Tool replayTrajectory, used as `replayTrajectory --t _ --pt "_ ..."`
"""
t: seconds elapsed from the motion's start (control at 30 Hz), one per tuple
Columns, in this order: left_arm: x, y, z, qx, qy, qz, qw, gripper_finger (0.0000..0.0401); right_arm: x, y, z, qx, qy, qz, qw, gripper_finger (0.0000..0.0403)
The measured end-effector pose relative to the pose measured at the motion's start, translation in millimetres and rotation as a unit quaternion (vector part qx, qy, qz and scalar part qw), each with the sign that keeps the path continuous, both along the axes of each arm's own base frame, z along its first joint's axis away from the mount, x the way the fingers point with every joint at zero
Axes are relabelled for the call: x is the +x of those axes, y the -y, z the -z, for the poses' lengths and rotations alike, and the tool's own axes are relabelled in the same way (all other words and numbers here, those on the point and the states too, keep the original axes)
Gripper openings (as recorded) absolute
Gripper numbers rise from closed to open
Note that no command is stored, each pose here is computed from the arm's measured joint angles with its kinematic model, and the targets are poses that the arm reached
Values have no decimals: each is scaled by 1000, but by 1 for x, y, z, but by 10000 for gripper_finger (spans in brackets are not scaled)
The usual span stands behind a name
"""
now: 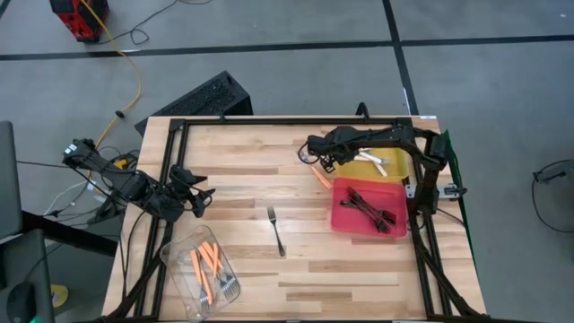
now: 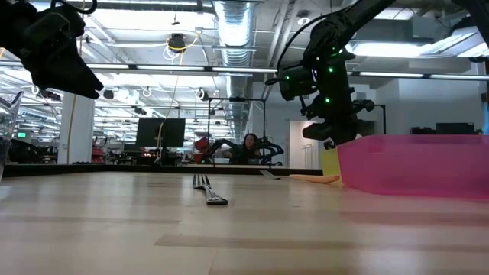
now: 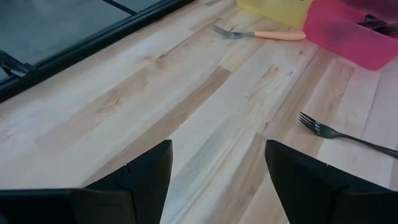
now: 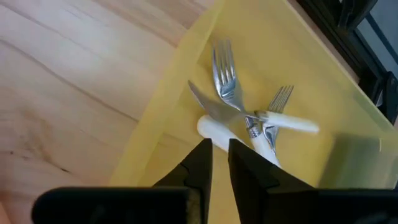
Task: Sort silverware by color (type)
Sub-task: Put the orange fork into the transparent bin
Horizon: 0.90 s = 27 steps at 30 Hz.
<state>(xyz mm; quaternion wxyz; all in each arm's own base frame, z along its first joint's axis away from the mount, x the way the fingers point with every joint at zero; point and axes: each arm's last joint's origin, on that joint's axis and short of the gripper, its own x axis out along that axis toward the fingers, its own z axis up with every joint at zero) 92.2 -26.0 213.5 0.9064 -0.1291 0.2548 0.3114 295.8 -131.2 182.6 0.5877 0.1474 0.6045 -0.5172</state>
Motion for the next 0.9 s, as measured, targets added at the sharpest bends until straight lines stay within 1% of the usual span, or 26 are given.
replayTrajectory --t 0.23,0.37,0.43,0.53,0.63,0.7,0.77,0.83,0.9 --pt "0 0 0 -5 -3 4 1000 242 1 0 0 -2 5 0 1000 119" --pt "0 0 0 -6 -3 4 1000 242 0 1 -1 -7 -3 -13 1000 129" --pt "0 0 0 -6 -3 4 1000 242 -2 0 -8 -11 0 -19 1000 129" --pt "0 0 0 -6 -2 4 1000 242 -4 -4 -24 -25 27 -30 999 128" --pt "1 1 0 -9 1 4 1000 242 -5 -12 -45 -40 69 -59 995 127" --pt "1 1 -1 -11 5 5 1000 242 -4 -21 -63 -42 115 -103 987 127" --pt "2 1 -1 -12 9 6 1000 242 0 -33 -81 -43 168 -163 971 127" --pt "2 2 -2 -13 12 7 1000 242 6 -46 -98 -53 224 -226 947 127" --pt "3 2 -3 -14 17 9 1000 242 11 -60 -114 -69 268 -287 917 127"
